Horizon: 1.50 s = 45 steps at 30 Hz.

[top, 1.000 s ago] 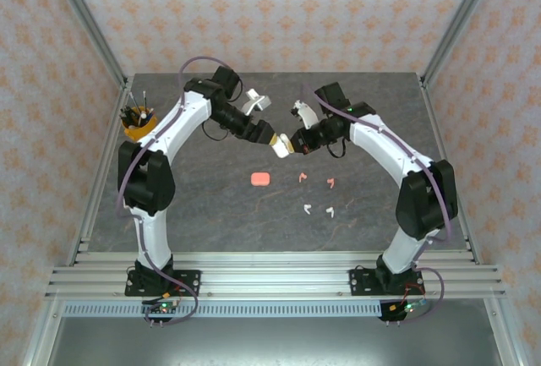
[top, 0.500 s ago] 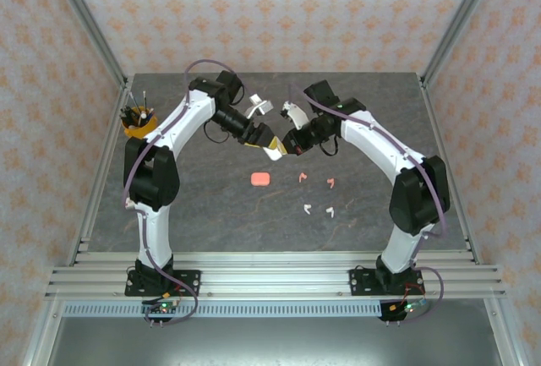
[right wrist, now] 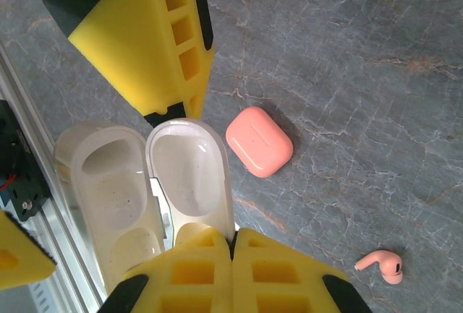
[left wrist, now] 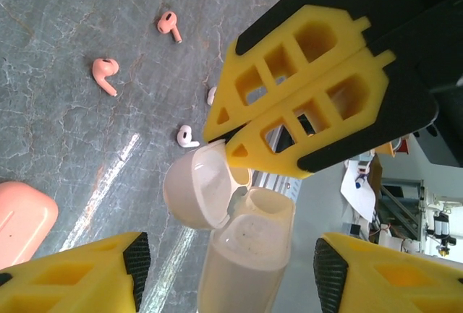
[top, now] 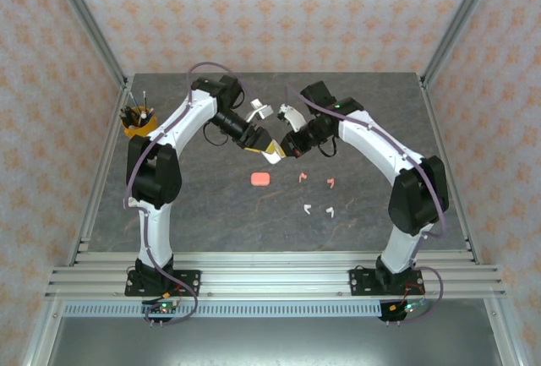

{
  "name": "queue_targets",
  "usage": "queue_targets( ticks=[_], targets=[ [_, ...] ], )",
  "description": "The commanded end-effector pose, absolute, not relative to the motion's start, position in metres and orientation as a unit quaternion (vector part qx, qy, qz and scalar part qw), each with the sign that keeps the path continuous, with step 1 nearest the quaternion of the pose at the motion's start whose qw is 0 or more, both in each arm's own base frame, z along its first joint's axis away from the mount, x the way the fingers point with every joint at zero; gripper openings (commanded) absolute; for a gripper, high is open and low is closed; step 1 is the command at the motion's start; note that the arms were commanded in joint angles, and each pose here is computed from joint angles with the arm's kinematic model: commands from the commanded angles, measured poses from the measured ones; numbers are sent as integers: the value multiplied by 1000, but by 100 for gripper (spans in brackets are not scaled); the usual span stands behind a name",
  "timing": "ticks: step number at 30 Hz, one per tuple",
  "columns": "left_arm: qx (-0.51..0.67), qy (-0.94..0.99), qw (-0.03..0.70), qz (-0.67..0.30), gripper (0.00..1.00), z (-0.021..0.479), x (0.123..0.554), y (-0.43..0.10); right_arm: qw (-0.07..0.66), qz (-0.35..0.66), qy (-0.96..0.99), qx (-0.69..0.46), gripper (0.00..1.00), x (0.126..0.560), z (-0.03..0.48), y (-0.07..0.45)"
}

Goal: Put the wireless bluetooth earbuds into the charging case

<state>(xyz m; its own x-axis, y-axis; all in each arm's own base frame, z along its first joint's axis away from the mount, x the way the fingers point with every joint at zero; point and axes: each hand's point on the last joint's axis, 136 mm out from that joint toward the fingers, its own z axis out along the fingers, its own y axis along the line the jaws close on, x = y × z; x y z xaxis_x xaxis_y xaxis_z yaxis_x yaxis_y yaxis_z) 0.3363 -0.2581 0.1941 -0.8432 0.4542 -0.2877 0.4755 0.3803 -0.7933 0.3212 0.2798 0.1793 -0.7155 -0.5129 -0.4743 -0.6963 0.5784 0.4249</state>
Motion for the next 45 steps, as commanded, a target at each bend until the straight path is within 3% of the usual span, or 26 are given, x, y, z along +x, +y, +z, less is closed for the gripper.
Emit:
queue_targets(
  ticks=[1,12,18,45],
  targets=[
    [280,821,2,-497,63,199,334,-259,155,297,872,-357,0,324,183,282],
    [281,816,-12,-505,59,195,330,-261,151,295,872,-361,0,324,183,282],
    [283,812,-22,-510,51,192,327,-265,150,293,873,-361,0,325,182,281],
    [295,795,-40,-529,43,197,315,-272,150,295,872,-360,0,326,182,282]
  ],
)
